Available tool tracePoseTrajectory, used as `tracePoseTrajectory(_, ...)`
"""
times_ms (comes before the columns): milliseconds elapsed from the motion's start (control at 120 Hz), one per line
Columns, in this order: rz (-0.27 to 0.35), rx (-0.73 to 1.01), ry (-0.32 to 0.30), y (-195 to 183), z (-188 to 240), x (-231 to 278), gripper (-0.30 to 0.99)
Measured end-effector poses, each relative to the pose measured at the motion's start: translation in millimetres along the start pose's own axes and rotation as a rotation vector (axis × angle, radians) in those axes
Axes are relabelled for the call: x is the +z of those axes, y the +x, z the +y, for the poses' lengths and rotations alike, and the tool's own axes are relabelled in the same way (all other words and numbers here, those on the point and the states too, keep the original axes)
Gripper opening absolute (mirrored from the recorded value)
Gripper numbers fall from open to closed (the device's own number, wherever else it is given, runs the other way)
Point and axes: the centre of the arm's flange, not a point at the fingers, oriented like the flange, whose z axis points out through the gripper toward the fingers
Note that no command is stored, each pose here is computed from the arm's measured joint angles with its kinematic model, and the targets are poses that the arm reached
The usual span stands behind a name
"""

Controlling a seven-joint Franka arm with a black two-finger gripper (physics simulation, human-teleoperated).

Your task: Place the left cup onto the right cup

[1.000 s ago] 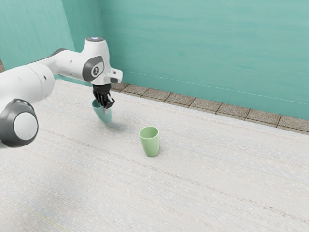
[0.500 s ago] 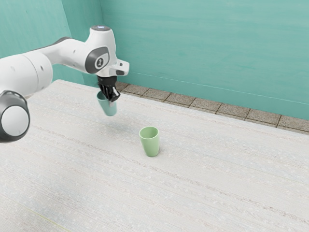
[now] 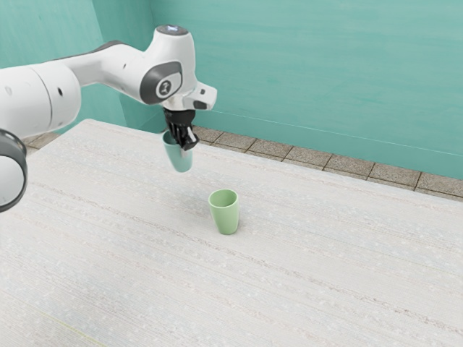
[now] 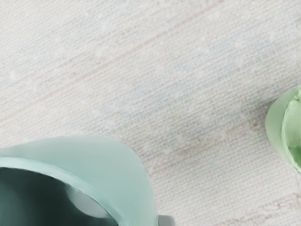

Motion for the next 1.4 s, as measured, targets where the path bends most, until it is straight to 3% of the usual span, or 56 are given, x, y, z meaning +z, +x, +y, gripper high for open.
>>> tracePoseTrajectory(775, 0.041, 0.092, 0.021, 12, 110, -49, -0.07)
tracePoseTrajectory(1400, 0.031, 0.08, 0.007, 5, 133, -35, -0.07)
